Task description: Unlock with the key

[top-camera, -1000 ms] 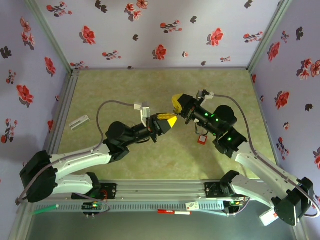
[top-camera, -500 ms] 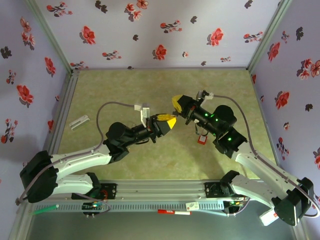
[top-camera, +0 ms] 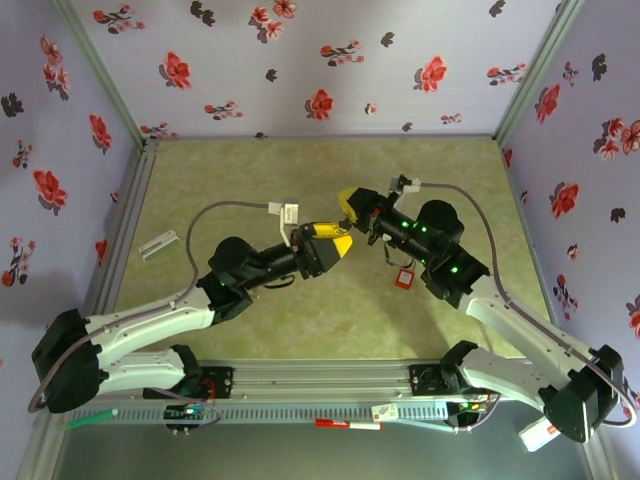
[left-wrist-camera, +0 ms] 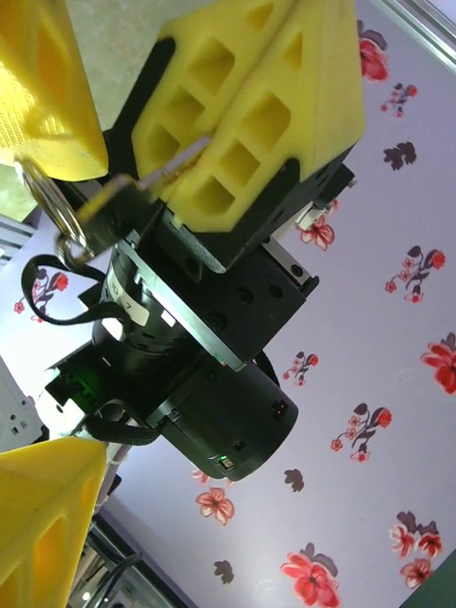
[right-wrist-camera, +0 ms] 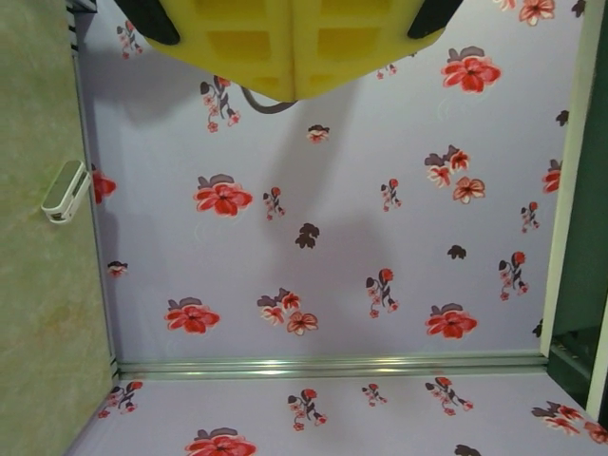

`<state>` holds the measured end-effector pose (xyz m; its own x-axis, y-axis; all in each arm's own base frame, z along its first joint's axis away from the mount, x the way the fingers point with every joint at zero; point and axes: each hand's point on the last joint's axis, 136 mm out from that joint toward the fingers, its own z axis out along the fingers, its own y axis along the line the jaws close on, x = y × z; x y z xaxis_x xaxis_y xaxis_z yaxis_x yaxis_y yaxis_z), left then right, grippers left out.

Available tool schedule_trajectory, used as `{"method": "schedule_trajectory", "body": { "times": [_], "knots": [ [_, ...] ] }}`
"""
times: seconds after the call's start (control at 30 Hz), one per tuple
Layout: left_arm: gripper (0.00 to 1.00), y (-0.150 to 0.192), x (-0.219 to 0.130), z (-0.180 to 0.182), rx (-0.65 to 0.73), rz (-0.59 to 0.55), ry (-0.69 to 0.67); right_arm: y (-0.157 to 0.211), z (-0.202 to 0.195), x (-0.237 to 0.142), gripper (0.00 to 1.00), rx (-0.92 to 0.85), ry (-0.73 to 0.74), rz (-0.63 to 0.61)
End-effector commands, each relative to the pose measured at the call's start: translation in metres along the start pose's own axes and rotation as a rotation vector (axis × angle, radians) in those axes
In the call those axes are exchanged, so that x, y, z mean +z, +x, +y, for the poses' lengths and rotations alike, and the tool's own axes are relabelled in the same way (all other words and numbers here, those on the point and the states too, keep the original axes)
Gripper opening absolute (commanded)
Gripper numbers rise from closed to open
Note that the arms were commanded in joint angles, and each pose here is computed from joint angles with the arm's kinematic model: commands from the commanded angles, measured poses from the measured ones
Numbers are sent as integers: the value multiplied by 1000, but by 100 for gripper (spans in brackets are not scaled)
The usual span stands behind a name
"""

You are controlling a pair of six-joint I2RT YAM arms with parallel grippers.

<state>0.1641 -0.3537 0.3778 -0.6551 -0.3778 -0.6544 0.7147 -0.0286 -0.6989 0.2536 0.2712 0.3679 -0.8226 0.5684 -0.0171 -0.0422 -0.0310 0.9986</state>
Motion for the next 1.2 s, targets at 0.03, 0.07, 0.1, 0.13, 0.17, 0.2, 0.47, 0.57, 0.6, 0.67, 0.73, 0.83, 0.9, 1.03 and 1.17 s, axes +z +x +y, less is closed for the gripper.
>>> {"method": "schedule_trajectory", "body": {
  "times": [0.03,0.07,0.1,0.13,0.17,0.2,0.47,0.57,0.6,0.67,0.73,0.83,0.9,1.03,1.17],
  "knots": [
    [72,-11,-1,8,-77,-16,-70,4,16,2,0,-41,-34,22],
    [72,-13,-2,11,-81,-20,-87,4,16,2,0,-40,-32,22],
    [72,-14,-3,13,-82,-22,-98,5,15,2,0,-39,-30,22],
    [72,-16,-4,14,-82,-26,-105,5,14,2,0,-37,-25,26],
    [72,-18,-3,15,-87,-26,-107,5,12,2,0,-37,-23,26],
    [71,-19,-3,15,-88,-22,-109,5,12,1,0,-34,-22,23],
    [68,-20,-4,18,-103,-4,-127,5,6,0,0,-36,-8,21],
    [67,-20,-2,17,-107,7,-125,5,3,1,0,-32,2,20],
    [66,-20,0,18,-110,8,-125,5,2,1,0,-31,3,23],
    [65,-20,0,18,-114,12,-127,5,2,2,0,-33,3,24],
    [64,-20,1,19,-118,13,-128,5,1,2,0,-35,8,23],
    [60,-22,2,19,-119,12,-128,5,-1,2,0,-34,16,24],
    [59,-21,3,18,-124,18,-124,5,-1,1,0,-33,15,21],
    [54,-17,6,19,-151,41,-113,4,-2,2,0,-35,18,20],
    [46,-13,9,18,-166,64,-103,4,-2,2,0,-36,19,17]
  ]
}}
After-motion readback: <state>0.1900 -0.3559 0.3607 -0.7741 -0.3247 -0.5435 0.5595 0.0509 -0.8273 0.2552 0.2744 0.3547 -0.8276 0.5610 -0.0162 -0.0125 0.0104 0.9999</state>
